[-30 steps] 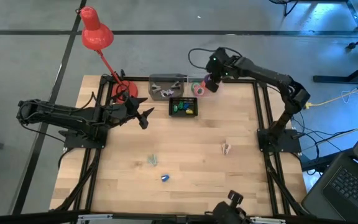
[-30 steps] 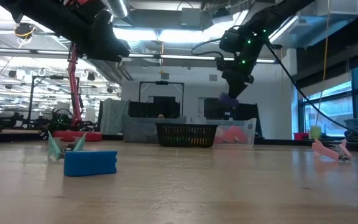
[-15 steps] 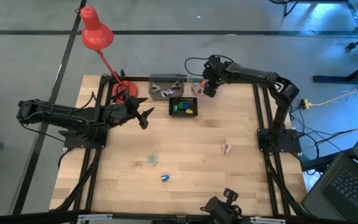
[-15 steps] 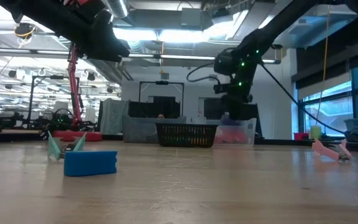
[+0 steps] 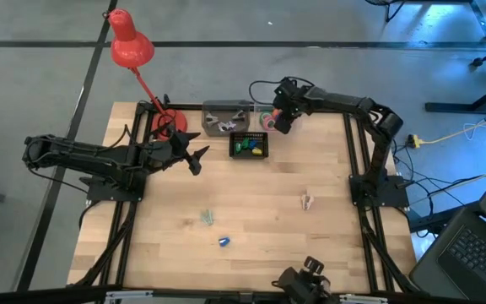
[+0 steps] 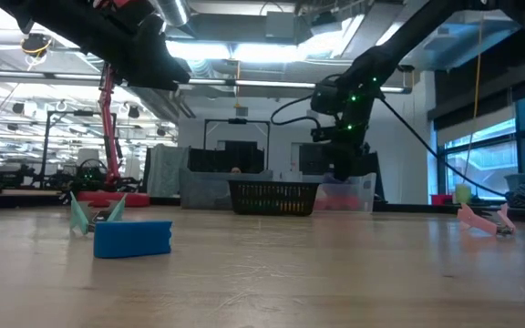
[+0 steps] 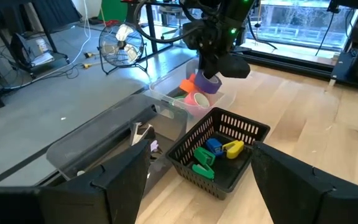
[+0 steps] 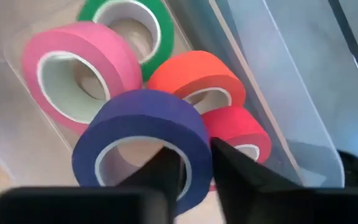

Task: Pick and place Stapler, Stapler remover, tape
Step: Put the purple tape into the transparent bin, then put the blue stapler into the black bin

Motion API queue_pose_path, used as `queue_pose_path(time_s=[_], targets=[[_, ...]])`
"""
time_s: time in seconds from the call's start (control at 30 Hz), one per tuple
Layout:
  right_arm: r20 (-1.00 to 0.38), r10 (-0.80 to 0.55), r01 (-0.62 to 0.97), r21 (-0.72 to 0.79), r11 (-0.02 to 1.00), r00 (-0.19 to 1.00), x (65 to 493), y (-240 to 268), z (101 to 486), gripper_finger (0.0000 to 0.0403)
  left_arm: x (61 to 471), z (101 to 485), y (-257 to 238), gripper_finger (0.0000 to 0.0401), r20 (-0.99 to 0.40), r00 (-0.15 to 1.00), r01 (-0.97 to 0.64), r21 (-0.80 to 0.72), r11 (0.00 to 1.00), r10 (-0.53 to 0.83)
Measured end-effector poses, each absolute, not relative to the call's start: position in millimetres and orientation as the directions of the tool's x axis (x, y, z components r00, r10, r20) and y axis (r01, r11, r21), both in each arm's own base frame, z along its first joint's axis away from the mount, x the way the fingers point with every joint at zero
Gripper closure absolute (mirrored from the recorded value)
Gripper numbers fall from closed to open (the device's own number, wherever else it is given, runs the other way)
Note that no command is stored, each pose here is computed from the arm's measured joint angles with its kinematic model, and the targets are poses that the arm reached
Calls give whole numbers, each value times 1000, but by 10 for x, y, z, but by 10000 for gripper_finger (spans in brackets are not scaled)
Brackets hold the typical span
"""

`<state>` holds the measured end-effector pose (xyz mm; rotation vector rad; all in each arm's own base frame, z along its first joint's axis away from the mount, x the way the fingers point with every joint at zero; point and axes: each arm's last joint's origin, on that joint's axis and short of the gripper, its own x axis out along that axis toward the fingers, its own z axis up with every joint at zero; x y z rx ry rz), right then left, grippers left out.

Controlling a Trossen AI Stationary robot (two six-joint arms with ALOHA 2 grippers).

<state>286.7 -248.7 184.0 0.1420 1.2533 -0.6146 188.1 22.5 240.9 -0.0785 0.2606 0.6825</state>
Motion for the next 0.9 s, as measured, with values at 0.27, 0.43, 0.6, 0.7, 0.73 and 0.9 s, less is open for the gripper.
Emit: queue_pose_path(time_s=[0.27, 0.43, 0.6, 0.7, 0.73, 0.9], targets=[[-866, -432, 568, -230, 790, 251, 2747, -2389, 2306, 159, 1881, 2408, 225, 132, -264, 745, -635, 2, 773, 613], [-810, -453, 552, -199, 810, 373, 2690, -2120, 2748, 129, 1881, 2407, 224, 132, -265, 746, -633, 2, 774, 611], [-782, -261, 425, 5, 905, 566, 2627, -1609, 3139, 132, 1879, 2402, 224, 132, -270, 745, -635, -5, 772, 611], [-765, -95, 307, 139, 942, 637, 2627, -1254, 3221, 136, 1879, 2402, 223, 132, -270, 746, -636, -21, 771, 608], [-752, -43, 259, 172, 951, 658, 2638, -1134, 3215, 137, 1880, 2402, 222, 132, -272, 750, -633, -27, 774, 603], [-732, 130, 71, 237, 969, 669, 2697, -537, 2918, 138, 1896, 2397, 197, 132, -290, 806, -560, -87, 824, 516]])
